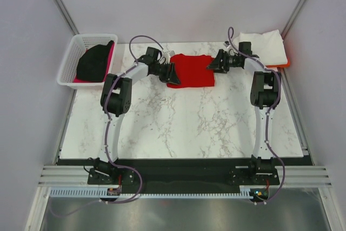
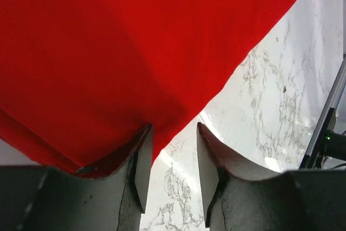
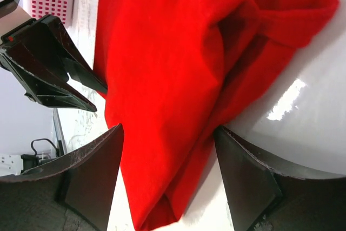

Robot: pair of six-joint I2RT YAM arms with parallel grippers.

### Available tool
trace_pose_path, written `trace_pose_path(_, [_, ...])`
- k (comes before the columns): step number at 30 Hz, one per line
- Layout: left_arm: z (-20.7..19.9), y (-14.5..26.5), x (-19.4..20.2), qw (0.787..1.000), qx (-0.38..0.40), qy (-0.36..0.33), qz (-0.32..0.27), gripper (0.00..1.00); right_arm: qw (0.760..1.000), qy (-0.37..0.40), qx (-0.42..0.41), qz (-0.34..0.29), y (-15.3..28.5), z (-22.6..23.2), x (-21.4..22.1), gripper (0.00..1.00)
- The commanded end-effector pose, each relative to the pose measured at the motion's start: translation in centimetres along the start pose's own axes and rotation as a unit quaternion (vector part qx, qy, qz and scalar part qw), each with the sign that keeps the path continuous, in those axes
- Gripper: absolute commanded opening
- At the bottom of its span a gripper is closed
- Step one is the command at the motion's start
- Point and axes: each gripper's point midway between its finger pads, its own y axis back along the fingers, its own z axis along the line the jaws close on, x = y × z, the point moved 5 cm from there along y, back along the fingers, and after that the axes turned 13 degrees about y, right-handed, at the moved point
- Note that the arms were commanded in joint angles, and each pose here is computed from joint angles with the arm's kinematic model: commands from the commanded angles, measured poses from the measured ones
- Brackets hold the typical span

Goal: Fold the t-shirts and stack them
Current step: Flatten the tshirt out

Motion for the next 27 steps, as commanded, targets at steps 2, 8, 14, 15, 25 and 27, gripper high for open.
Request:
trace_pose_path(2, [0.4, -0.6, -0.8, 1.000, -0.007, -0.028, -0.007, 0.45, 0.999, -0.023, 0.020, 0.041, -4.1, -1.8, 3.8, 0.77])
trace_pose_path(8, [0.6, -0.8, -0.9, 0.999, -0.012, -0.031, -0.007, 0.43, 0.998, -0.033, 0.019, 0.049, -5.6, -1.4, 4.4, 0.71])
trace_pose_path(14, [-0.3, 0.1, -1.2, 0.999, -0.020, -0.044, -0.014, 0.43, 0.996, 0.015, 0.082, 0.032, -4.1, -0.8, 1.4, 0.00])
trace_pose_path(15, [-0.3, 0.2, -1.2, 0.999, -0.026, -0.044, -0.016, 0.43, 0.995, 0.031, 0.087, 0.026, -3.2, 0.3, -0.1, 0.00])
trace_pose_path(25, [-3.2, 2.4, -2.7, 0.991, -0.047, -0.114, -0.048, 0.52, 0.954, 0.223, 0.202, 0.004, 5.9, 4.7, -8.2, 0.00])
trace_pose_path(27, [-4.1, 2.7, -3.0, 0.990, -0.050, -0.123, -0.053, 0.55, 0.936, 0.260, 0.237, 0.007, 7.7, 5.0, -9.4, 0.00])
